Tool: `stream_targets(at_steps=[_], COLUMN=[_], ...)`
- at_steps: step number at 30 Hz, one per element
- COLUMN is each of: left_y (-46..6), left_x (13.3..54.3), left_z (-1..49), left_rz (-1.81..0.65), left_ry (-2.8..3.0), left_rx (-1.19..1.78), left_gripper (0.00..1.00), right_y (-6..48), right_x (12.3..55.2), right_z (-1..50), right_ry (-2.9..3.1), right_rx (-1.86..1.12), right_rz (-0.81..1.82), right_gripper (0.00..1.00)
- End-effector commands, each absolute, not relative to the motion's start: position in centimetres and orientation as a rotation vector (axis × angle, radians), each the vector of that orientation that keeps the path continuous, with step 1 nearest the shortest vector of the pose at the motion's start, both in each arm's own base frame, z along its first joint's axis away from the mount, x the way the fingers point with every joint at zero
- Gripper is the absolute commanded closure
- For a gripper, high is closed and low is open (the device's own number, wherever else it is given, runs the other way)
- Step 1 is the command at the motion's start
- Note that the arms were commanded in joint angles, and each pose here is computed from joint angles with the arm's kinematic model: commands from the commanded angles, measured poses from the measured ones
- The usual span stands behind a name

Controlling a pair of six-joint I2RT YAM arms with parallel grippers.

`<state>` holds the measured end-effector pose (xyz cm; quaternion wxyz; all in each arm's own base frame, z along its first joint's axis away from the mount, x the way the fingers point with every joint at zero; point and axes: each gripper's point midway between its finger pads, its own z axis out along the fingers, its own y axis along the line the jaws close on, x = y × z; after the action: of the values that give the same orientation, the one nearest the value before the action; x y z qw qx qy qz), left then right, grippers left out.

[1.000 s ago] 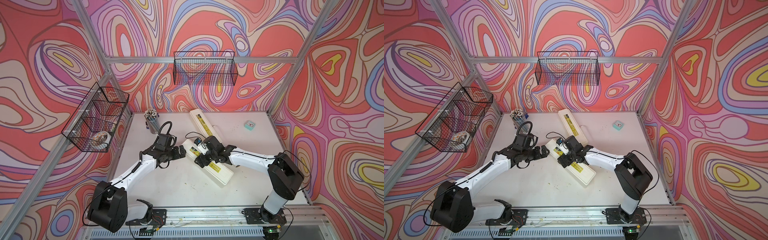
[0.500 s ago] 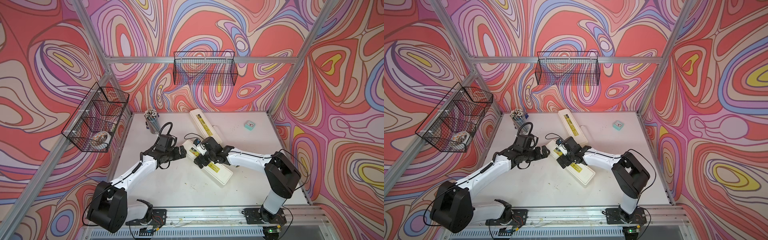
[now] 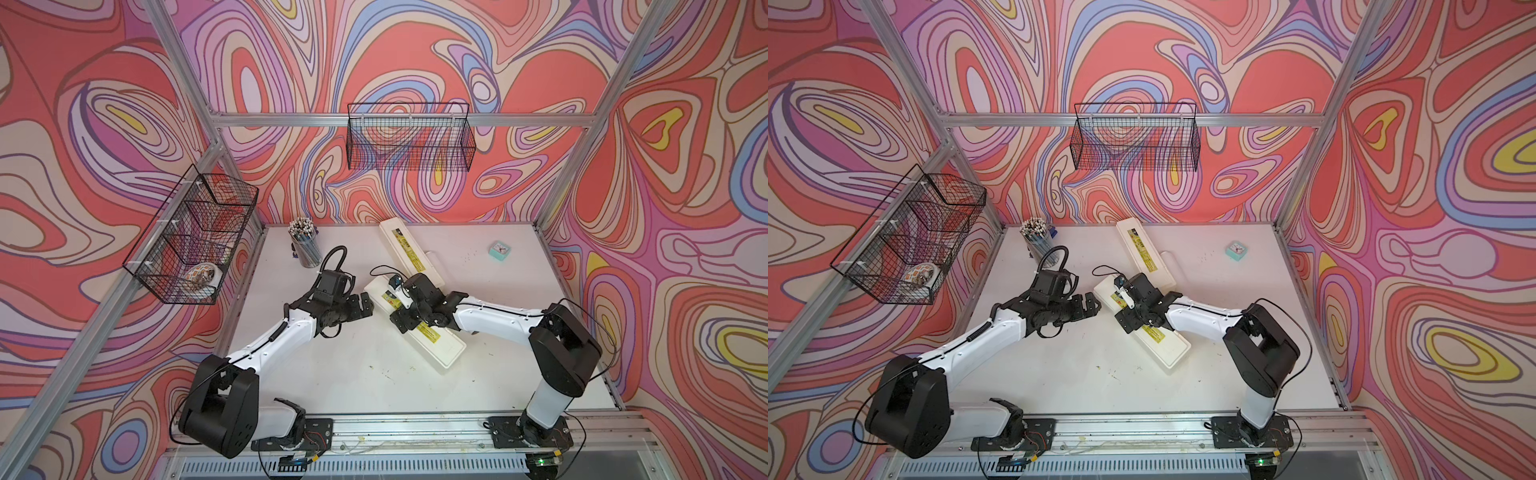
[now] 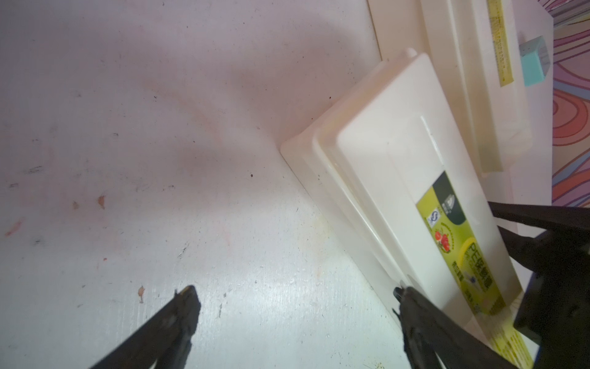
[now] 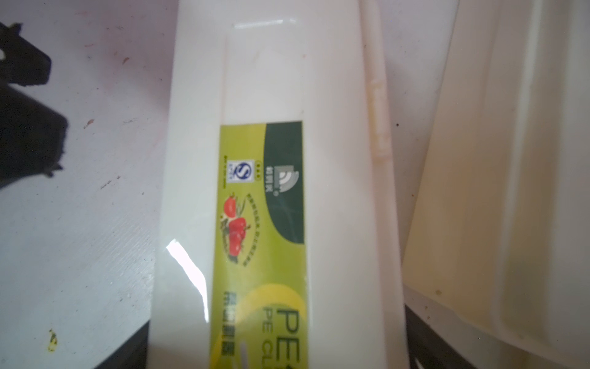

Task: Put plastic wrap rolls into dispensers
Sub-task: Close the lid on the plastic wrap cutting box.

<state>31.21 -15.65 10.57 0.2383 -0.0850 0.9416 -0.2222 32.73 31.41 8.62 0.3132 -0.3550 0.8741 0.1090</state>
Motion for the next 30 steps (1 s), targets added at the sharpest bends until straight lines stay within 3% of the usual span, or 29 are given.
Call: stream_targets(at_steps=[1,30], left_y=[-15.8,-15.6], left_x=[31.3,31.1], left_z=[10.4,9.9], left_rz=[-0.601,-0.593], left_ry=[2.575,2.583], left_rx=[-0.238,-0.251], left_gripper=[0.02,0.02], right_y=[30.8,31.1], right_x=[34.2,33.3], right_z=[11.4,9.0], right_ry=[2.24,2.328], right_rx=[-0.84,-0.879], right_rz=[0.248,0.282], right_gripper=[0.09,0.04])
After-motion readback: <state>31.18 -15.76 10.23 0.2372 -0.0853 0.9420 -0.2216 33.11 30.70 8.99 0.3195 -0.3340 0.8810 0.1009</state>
